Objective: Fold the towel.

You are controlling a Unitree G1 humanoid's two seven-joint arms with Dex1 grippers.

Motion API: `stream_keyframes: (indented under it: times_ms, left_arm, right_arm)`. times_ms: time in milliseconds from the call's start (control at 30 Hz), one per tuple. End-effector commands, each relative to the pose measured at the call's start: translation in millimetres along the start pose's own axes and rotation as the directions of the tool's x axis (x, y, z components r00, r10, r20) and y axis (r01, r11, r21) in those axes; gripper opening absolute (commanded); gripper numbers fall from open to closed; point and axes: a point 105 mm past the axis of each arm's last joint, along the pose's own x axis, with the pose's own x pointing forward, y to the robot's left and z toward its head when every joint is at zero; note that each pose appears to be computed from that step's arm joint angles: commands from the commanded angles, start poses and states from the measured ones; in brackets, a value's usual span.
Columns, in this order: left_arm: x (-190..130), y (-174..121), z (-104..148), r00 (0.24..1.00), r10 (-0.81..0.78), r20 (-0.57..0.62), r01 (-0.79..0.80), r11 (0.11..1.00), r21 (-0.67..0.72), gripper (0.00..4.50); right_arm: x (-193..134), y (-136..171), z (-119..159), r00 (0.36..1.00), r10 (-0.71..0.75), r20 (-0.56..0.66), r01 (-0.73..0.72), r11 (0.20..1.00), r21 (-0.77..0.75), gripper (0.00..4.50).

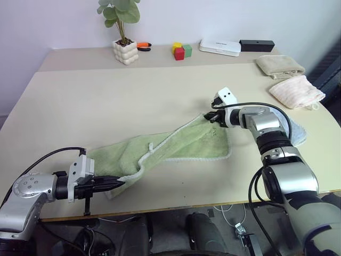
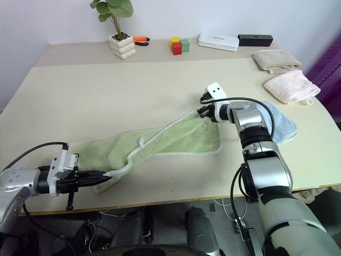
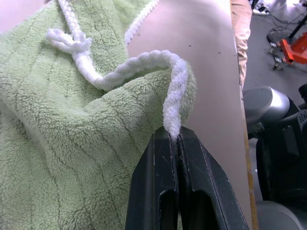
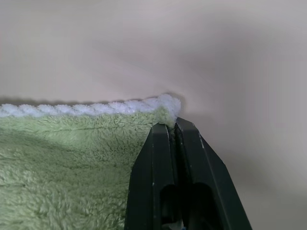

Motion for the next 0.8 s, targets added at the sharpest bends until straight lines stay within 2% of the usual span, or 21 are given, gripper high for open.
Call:
stream_keyframes:
  times_ms: [33,100,167,267,400,533,600,700,800]
  left_arm:
    - [-10,16,15,0.992,0.091,0.088,-0.091,0.996,-0.004,0.00]
    - [-18,30,24,0.976,0.164,0.146,-0.163,0.986,-0.019,0.00]
    - [-25,45,29,0.953,0.239,0.186,-0.239,0.971,-0.021,0.00]
    - [-40,79,37,0.890,0.391,0.234,-0.395,0.918,-0.029,0.00]
    - [-57,131,44,0.763,0.600,0.240,-0.621,0.784,0.014,0.00]
    - [-62,157,56,0.699,0.659,0.278,-0.690,0.724,0.018,0.00]
    - [-59,165,61,0.690,0.665,0.287,-0.702,0.711,0.042,0.00]
    - [-40,179,69,0.715,0.637,0.288,-0.683,0.724,0.095,0.00]
    - [-26,205,94,0.710,0.641,0.291,-0.697,0.698,0.163,0.00]
  right_arm:
    - [-21,-3,38,0.977,0.026,0.213,-0.029,1.000,0.012,0.03]
    - [-36,0,49,0.949,0.049,0.311,-0.053,0.999,0.005,0.03]
    - [-47,-2,53,0.933,0.035,0.358,-0.057,0.997,0.052,0.03]
    - [-67,-15,58,0.900,-0.046,0.434,-0.010,0.992,0.126,0.03]
    - [-83,-17,64,0.854,-0.075,0.514,-0.020,0.984,0.177,0.03]
    - [-86,-15,63,0.840,-0.094,0.534,0.005,0.986,0.167,0.03]
    - [-84,-16,63,0.837,-0.112,0.535,0.028,0.986,0.162,0.03]
    - [-73,-15,75,0.820,-0.123,0.559,0.051,0.989,0.142,0.03]
    - [-55,-19,100,0.788,-0.157,0.595,0.101,0.987,0.126,0.03]
